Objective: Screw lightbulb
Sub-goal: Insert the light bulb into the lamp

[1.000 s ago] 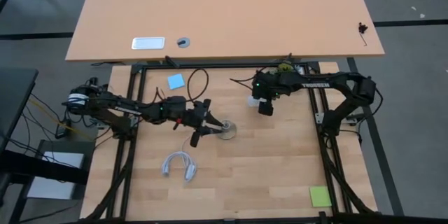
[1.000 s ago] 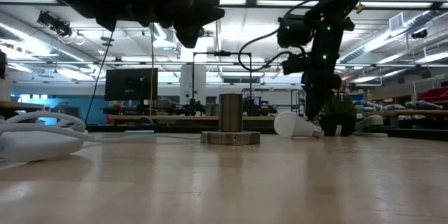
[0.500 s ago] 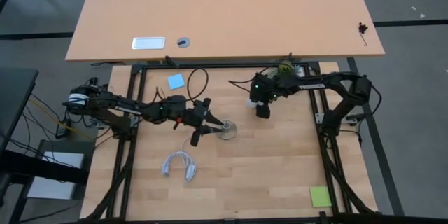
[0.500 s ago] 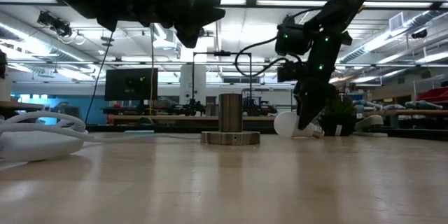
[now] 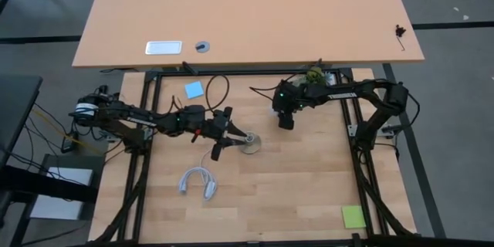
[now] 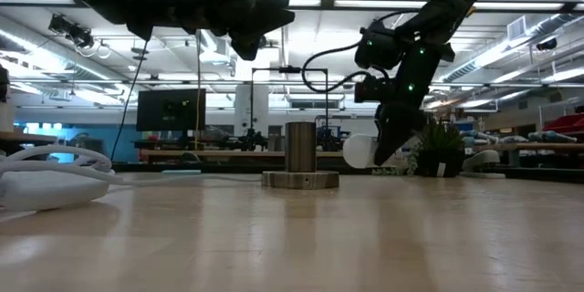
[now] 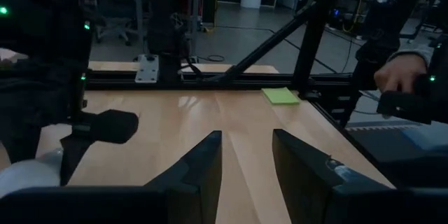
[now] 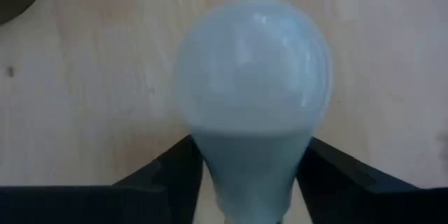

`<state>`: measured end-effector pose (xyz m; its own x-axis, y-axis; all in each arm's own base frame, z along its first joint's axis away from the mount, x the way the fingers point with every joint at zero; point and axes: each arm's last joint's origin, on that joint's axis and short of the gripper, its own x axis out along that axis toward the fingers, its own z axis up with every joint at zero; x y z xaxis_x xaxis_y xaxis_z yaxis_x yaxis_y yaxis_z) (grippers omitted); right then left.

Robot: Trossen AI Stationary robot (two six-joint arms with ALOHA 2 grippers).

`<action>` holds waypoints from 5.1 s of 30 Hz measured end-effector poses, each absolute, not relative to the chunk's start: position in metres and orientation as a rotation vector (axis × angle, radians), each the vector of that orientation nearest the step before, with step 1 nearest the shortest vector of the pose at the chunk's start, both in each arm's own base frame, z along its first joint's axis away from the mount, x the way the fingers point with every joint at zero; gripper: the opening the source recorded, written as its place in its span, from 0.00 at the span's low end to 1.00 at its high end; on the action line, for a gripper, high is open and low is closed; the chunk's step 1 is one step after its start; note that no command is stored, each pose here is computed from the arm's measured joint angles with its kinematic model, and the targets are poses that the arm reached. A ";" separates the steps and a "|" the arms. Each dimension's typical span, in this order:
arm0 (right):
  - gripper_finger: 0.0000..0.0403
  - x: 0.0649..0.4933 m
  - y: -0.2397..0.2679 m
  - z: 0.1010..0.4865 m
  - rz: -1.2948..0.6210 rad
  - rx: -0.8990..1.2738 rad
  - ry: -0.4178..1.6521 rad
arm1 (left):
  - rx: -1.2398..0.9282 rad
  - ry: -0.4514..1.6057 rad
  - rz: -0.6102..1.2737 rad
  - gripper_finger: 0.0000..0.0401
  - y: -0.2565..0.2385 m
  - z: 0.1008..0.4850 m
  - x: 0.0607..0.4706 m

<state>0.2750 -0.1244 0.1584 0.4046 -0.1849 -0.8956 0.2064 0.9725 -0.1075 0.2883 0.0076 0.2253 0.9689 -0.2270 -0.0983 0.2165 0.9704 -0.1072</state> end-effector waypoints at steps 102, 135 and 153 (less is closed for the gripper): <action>0.45 0.327 -0.016 0.090 -0.054 0.080 -0.006 | 0.062 0.065 0.093 0.33 0.035 0.214 0.299; 0.58 0.327 -0.013 0.091 -0.062 0.137 -0.022 | 0.036 0.178 0.107 0.33 0.036 0.207 0.295; 0.70 0.327 -0.012 0.091 -0.059 0.109 -0.020 | 0.064 0.133 0.106 0.33 0.035 0.226 0.285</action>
<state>0.3273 -0.0118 0.0912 0.9981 -0.0595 0.0170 0.0573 0.9924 0.1091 0.2851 0.0348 0.2261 0.9856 0.1094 -0.1293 -0.1009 0.9924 0.0704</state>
